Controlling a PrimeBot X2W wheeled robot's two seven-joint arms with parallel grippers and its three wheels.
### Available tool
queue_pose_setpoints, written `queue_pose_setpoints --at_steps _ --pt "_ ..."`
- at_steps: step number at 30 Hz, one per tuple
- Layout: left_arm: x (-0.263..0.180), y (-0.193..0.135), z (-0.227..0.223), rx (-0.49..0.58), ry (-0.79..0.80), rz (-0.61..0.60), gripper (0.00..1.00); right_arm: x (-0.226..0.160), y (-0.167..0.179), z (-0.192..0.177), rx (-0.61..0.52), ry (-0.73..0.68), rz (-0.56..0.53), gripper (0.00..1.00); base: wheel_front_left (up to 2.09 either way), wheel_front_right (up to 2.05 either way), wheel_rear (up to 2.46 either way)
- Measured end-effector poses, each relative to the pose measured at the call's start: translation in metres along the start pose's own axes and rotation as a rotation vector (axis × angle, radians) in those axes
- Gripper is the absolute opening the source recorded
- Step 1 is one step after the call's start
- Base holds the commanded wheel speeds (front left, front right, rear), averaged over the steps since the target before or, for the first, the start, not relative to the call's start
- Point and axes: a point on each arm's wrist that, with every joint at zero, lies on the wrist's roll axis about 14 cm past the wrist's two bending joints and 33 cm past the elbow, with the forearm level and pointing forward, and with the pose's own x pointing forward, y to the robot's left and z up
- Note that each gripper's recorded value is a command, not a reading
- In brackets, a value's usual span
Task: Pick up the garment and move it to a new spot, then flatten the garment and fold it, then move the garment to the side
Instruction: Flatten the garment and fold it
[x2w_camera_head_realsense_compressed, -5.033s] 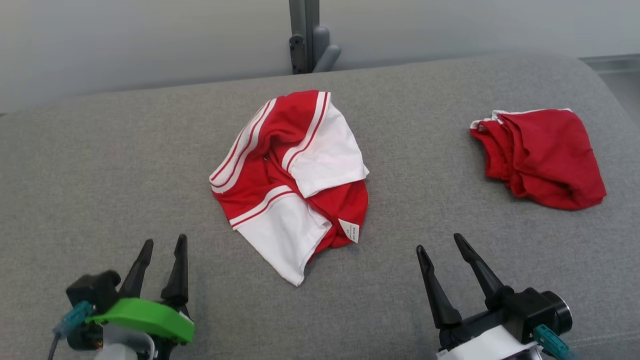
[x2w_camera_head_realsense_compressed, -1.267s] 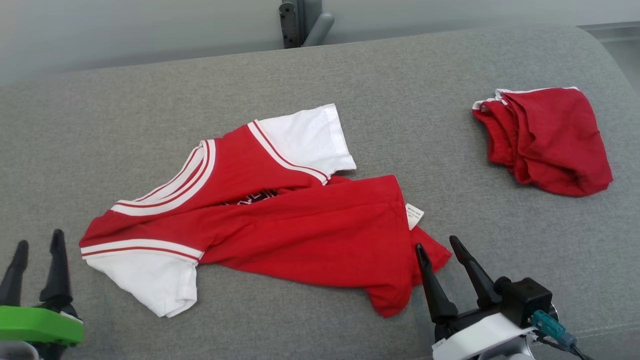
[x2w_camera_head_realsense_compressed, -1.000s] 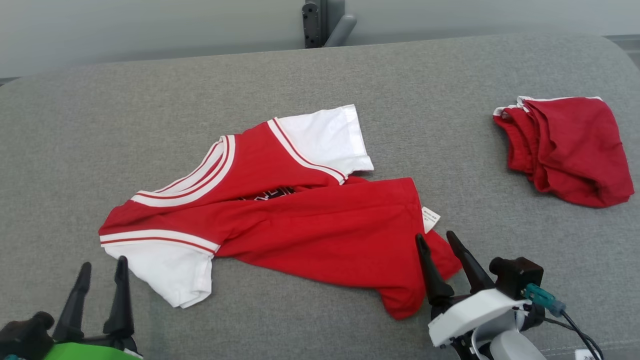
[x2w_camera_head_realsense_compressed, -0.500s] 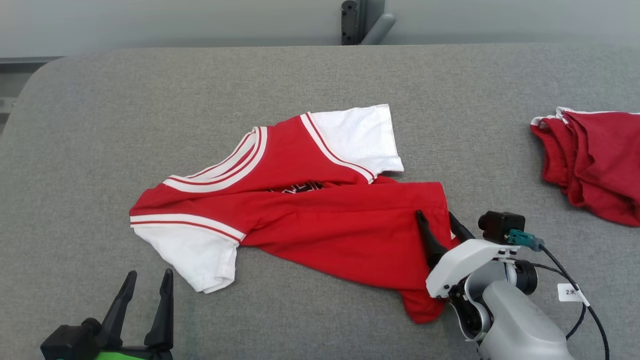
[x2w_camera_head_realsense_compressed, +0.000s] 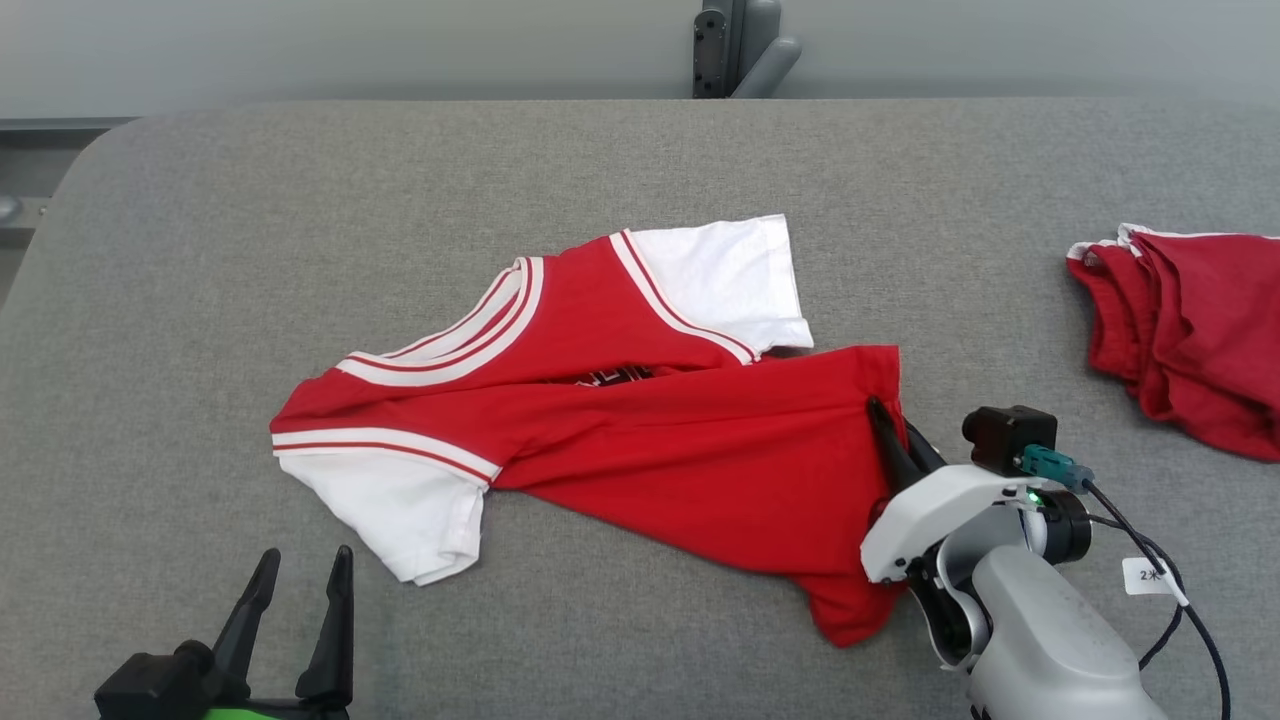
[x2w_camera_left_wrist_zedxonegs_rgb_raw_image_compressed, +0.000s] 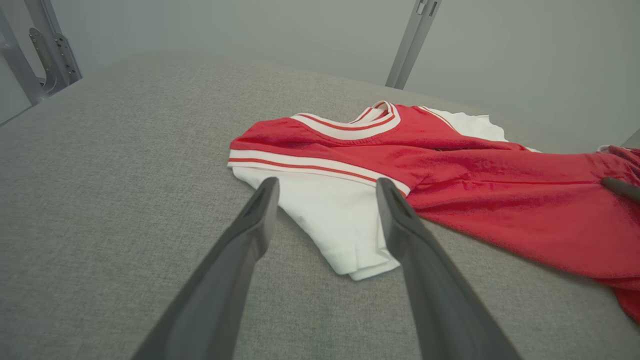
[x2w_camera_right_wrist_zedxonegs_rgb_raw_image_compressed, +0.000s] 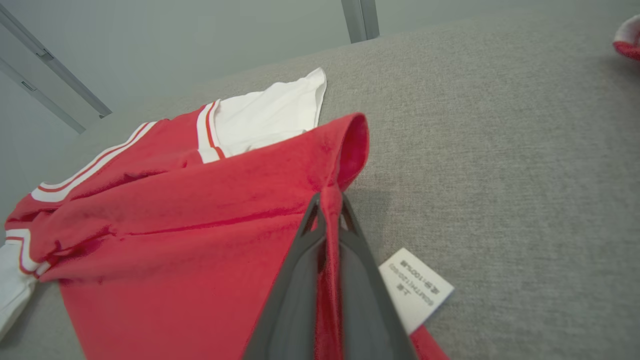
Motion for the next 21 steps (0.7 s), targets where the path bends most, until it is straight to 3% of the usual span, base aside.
queue_pose_setpoints --at_steps 8,14,15,16,21 --pt "0.001 -0.009 -0.009 -0.013 0.026 -0.025 1.00 -0.014 -0.030 0.035 -0.107 -0.112 -0.061 0.00 0.00 0.00 0.00" --pt "-0.003 -0.026 -0.049 -0.121 0.164 -0.063 1.00 -0.026 -0.059 0.047 -0.149 -0.103 -0.146 0.00 0.00 0.00 0.00" --pt "-0.001 -0.030 -0.052 -0.139 0.181 -0.077 1.00 -0.028 -0.062 0.045 -0.149 -0.089 -0.158 0.19 0.00 0.00 0.00" --pt "0.002 -0.033 -0.054 -0.150 0.190 -0.089 1.00 -0.029 -0.063 0.043 -0.152 -0.074 -0.163 1.00 0.00 0.00 0.00" --pt "0.009 -0.038 -0.059 -0.166 0.219 -0.118 1.00 -0.035 -0.066 0.041 -0.166 -0.065 -0.183 1.00 0.00 0.00 0.00"
